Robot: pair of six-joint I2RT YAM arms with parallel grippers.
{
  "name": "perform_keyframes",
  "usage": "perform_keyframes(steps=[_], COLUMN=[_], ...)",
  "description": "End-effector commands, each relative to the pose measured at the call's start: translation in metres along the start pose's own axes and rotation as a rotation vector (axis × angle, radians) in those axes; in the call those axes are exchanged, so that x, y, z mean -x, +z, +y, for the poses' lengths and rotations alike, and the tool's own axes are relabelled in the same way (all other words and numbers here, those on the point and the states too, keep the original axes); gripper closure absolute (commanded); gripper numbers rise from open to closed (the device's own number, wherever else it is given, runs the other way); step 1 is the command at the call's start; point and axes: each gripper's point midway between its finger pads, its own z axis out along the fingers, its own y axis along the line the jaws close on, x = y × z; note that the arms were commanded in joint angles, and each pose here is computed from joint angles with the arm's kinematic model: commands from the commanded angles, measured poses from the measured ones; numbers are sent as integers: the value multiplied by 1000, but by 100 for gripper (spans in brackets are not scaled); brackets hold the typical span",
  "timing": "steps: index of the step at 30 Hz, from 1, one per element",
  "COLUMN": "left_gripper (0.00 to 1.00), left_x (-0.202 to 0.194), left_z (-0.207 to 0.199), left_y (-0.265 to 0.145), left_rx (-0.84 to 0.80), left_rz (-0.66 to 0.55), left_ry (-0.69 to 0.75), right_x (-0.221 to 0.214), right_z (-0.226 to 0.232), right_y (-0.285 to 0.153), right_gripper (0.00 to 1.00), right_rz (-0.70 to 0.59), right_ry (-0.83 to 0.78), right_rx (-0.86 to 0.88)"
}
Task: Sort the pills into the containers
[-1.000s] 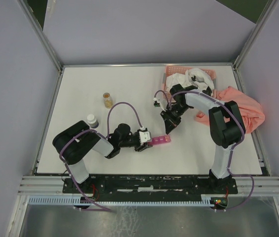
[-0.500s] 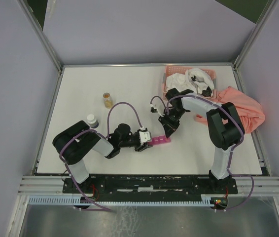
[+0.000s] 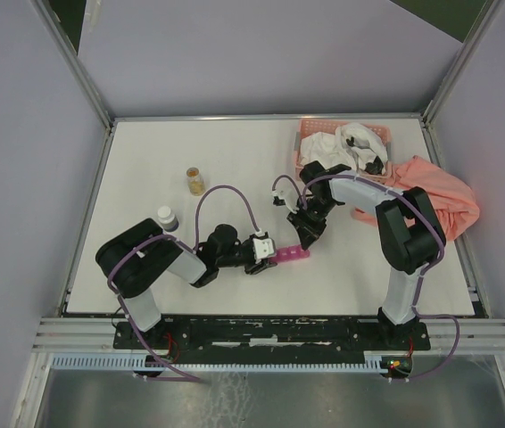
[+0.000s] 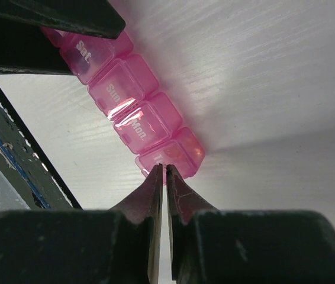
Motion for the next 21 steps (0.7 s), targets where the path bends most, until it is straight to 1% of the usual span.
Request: perform_keyframes(steps=[1,12,18,21], left_gripper=[63,63,63,63], left_x=[12,13,13,13], left_z=[2,3,4,4], left_y=[1,0,0,0], left_rx=[16,26,30,32], left_rz=[-26,-26,-22,-19], left_ry=[17,20,19,17], right_x=[13,17,3,-6], right_z=[6,13,10,0], right_y=[-13,-22,-5,5], right_gripper=[87,88,89,89], right_rz=[-66,-102,-13,50], right_ry=[-40,-76,-58,-29], right_rx=[-19,-16,4,-31])
